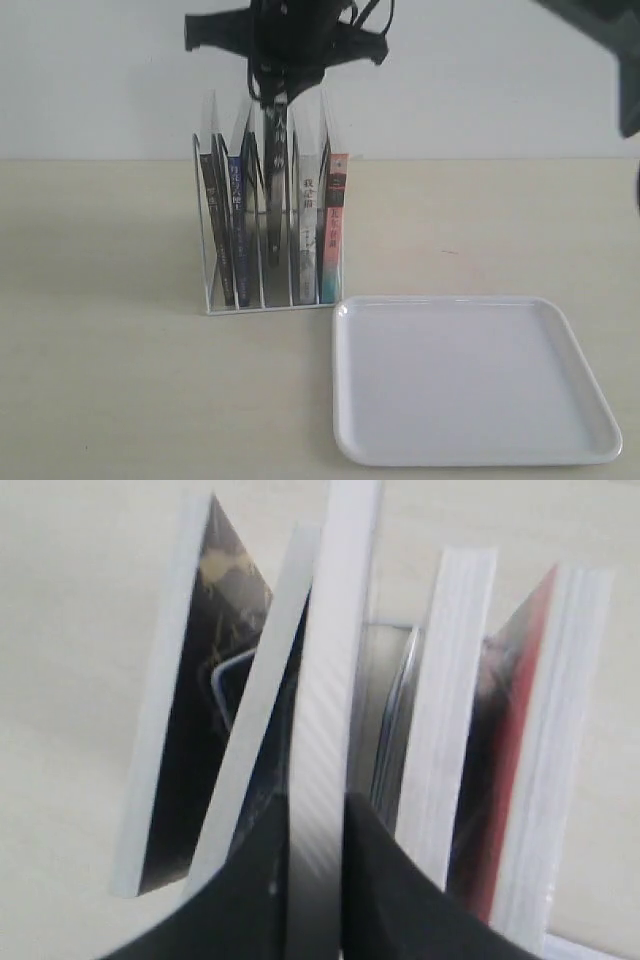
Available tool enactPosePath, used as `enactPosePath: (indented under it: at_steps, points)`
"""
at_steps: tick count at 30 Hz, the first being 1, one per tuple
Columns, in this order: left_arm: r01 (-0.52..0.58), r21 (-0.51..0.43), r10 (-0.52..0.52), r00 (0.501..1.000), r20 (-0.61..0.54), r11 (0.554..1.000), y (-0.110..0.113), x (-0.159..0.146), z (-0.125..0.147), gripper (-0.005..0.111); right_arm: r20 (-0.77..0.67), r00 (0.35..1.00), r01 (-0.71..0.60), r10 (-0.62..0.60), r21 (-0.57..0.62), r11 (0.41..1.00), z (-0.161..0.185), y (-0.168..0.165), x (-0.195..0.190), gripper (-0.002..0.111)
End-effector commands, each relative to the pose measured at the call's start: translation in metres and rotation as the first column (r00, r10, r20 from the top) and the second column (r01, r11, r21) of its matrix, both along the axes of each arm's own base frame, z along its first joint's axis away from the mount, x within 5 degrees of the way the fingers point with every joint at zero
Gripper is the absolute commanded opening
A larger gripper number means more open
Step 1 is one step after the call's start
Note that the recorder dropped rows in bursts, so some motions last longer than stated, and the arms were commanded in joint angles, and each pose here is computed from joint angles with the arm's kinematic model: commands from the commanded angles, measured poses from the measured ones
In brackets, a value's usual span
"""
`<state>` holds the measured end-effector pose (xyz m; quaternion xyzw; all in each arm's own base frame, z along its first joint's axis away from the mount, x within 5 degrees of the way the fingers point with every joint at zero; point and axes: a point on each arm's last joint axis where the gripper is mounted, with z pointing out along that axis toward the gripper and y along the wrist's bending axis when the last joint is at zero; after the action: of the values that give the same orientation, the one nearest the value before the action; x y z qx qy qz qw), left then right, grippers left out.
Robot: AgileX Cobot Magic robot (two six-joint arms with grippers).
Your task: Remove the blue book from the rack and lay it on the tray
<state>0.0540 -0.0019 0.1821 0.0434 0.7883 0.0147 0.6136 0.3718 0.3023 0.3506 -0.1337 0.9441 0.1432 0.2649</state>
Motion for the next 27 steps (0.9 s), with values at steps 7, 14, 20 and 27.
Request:
enactPosePath:
  at_steps: [7, 14, 20, 27]
  points:
    - [-0.002, -0.001, 0.002, 1.0, 0.022, 1.0, 0.0001, 0.0001, 0.0027, 0.005, 0.136, 0.991, 0.014, -0.019, 0.032, 0.999, 0.0468, -0.0181, -0.013, 0.0]
    - [-0.002, -0.001, 0.002, 1.0, 0.022, 1.0, 0.0001, 0.0001, 0.0027, 0.005, 0.127, 0.992, 0.015, -0.018, 0.025, 1.0, 0.0419, -0.0163, -0.0107, 0.0]
    - [-0.002, -0.001, 0.002, 1.0, 0.022, 1.0, 0.0001, 0.0001, 0.0027, 0.005, 0.126, 0.992, 0.014, -0.017, 0.026, 1.0, 0.0419, -0.0161, -0.0108, 0.0]
    - [-0.002, -0.001, 0.002, 1.0, 0.022, 1.0, 0.0001, 0.0001, 0.0027, 0.005, 0.124, 0.992, 0.013, -0.016, 0.029, 1.0, 0.0419, -0.0159, -0.011, 0.0]
